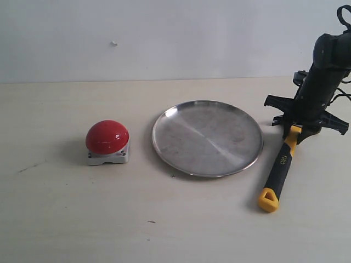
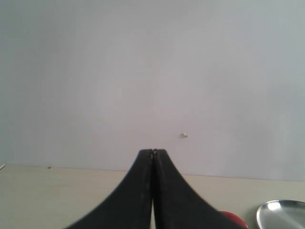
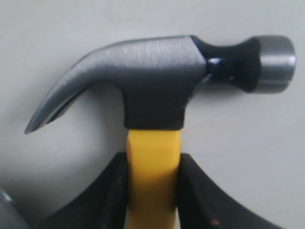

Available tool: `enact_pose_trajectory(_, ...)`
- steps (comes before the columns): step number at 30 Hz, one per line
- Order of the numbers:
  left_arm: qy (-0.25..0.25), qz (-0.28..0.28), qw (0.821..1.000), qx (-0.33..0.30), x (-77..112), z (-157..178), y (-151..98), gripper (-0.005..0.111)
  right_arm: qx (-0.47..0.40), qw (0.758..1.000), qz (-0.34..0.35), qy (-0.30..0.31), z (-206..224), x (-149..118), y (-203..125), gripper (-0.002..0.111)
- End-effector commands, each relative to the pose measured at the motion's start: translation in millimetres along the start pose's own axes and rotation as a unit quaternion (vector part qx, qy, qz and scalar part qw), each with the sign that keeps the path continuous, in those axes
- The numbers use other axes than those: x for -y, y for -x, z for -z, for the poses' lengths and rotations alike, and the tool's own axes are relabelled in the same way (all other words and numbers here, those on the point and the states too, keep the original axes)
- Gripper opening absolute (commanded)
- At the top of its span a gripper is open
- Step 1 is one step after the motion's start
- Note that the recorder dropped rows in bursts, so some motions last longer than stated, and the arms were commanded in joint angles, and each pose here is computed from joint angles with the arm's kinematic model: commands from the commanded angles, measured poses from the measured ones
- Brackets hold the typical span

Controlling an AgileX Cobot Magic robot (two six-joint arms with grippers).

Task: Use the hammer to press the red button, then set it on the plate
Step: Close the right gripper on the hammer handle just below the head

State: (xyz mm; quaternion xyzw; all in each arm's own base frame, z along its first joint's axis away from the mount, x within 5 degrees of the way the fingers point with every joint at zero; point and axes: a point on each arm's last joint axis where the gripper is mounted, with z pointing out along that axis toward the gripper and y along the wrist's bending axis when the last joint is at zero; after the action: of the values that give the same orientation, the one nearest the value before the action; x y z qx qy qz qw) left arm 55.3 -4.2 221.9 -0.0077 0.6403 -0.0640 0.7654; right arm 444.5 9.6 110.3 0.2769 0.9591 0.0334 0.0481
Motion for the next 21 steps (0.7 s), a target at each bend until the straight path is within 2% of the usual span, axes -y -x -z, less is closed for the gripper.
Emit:
enact_pose_trajectory(1, -0.003, -0.001, 1.0, 0.002, 0.3, 0.5, 0.3, 0.0, 0.004, 1.0, -0.01, 0.014, 0.3, -2.1, 2.0, 0.0)
enact_pose_trajectory(21, -0.003, -0.001, 1.0, 0.002, 0.3, 0.5, 0.3, 0.0, 0.005, 1.0, -0.005, 0.014, 0.3, -2.1, 2.2, 0.0)
